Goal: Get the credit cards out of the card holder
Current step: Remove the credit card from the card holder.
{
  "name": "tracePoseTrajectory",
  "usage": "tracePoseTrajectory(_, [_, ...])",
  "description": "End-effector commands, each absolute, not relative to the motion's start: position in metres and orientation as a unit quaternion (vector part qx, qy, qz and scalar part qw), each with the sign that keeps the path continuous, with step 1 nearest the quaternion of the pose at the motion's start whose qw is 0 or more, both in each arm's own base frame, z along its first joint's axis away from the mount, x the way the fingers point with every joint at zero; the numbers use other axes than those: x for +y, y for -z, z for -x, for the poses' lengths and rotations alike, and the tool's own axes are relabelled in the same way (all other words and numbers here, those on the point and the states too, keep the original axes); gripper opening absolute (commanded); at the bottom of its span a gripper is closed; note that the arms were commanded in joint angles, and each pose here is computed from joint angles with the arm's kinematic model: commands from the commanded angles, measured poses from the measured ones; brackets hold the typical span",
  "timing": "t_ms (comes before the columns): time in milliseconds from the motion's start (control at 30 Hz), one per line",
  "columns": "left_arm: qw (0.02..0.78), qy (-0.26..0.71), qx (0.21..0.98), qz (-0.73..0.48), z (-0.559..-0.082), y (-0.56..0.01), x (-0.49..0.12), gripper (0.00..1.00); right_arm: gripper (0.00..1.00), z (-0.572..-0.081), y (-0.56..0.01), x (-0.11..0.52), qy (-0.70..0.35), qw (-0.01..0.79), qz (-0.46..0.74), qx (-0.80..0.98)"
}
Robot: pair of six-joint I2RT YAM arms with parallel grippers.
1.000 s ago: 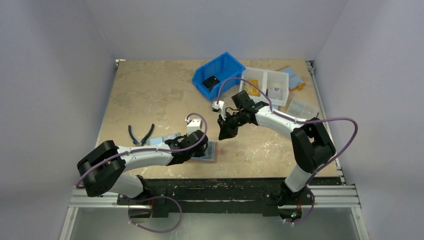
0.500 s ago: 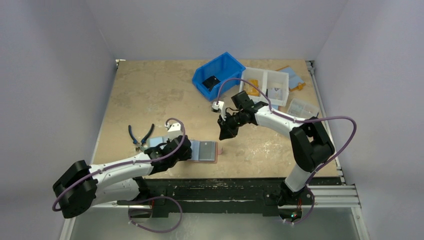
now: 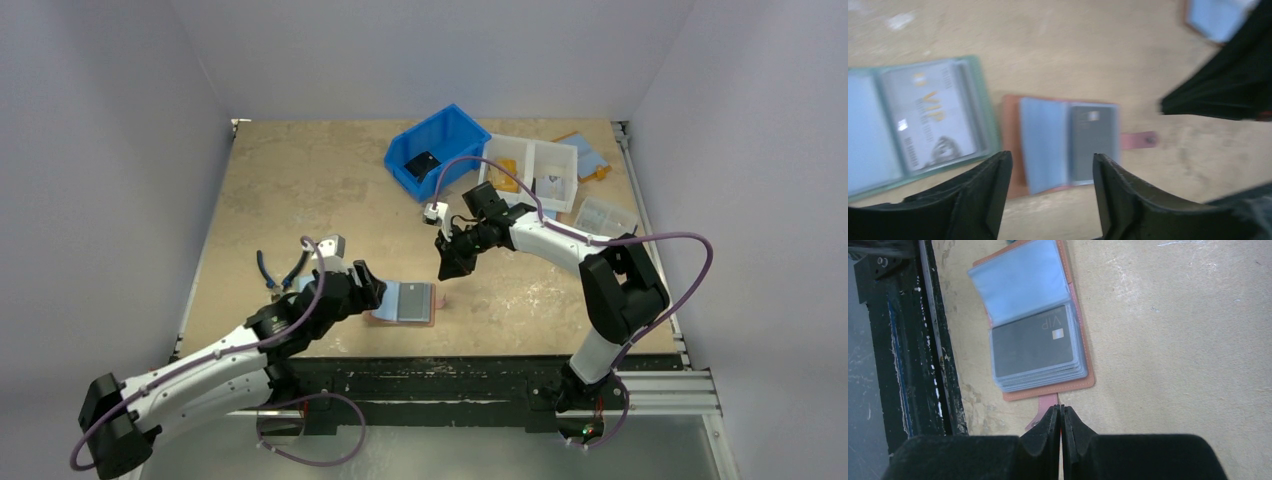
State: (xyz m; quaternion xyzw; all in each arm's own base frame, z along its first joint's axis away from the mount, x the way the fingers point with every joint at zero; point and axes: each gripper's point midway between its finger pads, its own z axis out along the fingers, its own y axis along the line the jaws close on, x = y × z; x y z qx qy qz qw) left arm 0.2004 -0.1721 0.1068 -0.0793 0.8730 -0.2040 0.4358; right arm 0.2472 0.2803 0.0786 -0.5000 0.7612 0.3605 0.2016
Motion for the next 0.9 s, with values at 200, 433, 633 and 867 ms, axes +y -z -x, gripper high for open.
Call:
tracePoseTrajectory(200, [0.404,0.343,0.848,-0.007,-0.199,-0.119,-0.249,0.68,0.11,-0.246,-0.081,0.281,-0.366,0.201,0.504,0.756])
tracePoseTrajectory(433, [0.353,0.258,0.899,-0.005,-0.21,-0.069,-0.254,0.67,0.11,-0.244,-0.082,0.283,-0.372,0.201,0.509,0.75])
tracePoseTrajectory(633, [0.342,0.253,0.905,-0.013,-0.211,-0.055,-0.263,0.59,0.11,-0.243,-0.083,0.285,-0.379,0.199,0.51,0.747])
tracePoseTrajectory(867, [0.338,0.24,0.91,-0.01,-0.21,-0.045,-0.258,0.44,0.11,-0.243,-0.079,0.284,-0.377,0.192,0.509,0.75])
